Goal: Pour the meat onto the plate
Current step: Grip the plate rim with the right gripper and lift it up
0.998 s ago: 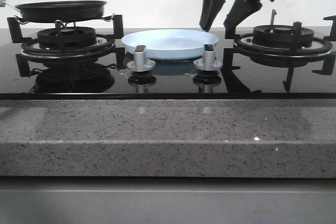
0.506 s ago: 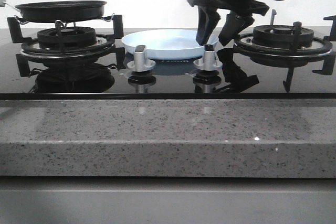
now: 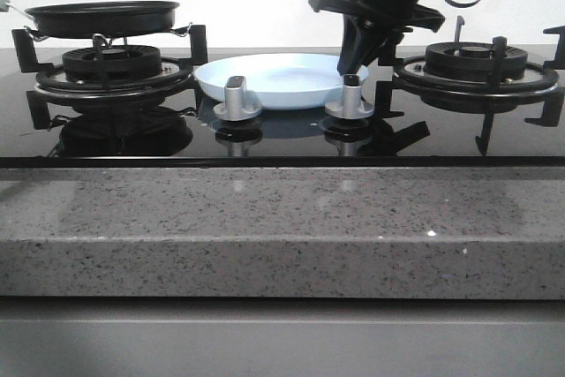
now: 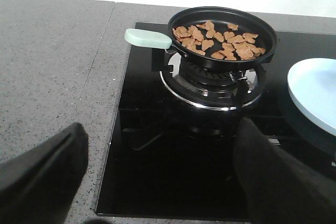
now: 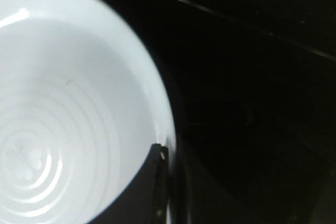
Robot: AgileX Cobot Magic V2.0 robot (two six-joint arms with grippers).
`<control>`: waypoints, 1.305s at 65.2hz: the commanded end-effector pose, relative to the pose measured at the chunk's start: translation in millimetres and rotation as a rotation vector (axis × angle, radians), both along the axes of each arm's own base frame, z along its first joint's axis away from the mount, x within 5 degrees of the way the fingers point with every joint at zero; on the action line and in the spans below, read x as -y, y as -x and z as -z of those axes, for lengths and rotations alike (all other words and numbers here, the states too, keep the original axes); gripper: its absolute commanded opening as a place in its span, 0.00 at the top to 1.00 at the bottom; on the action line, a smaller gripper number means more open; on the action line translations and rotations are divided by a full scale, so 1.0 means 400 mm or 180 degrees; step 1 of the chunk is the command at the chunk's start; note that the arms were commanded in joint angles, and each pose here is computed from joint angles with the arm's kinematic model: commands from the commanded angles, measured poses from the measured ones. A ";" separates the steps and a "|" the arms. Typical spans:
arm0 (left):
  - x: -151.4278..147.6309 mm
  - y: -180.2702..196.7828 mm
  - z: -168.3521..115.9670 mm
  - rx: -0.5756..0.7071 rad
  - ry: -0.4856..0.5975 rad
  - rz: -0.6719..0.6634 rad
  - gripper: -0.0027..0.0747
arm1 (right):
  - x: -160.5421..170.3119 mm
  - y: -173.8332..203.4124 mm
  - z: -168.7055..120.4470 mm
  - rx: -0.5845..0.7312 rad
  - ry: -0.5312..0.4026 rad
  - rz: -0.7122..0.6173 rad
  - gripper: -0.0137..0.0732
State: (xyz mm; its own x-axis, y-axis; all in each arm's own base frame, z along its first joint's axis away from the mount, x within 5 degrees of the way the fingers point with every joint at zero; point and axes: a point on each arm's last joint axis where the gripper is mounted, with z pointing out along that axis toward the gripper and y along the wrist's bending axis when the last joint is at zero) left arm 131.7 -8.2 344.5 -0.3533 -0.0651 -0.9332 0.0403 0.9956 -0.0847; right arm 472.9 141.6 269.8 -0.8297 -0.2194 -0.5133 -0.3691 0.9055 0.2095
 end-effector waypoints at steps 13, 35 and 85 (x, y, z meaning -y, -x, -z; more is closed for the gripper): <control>0.002 -0.006 -0.045 0.0345 0.0026 0.0006 0.24 | 0.012 0.021 -0.142 0.0592 -0.0188 0.0063 0.92; 0.002 -0.006 -0.045 0.0345 0.0026 0.0006 0.24 | 0.038 0.143 -0.317 0.1046 -0.0443 0.0113 0.92; 0.001 -0.007 -0.052 0.0448 0.0024 -0.0001 0.24 | 0.042 0.388 -0.163 0.0843 -0.0511 0.0029 0.92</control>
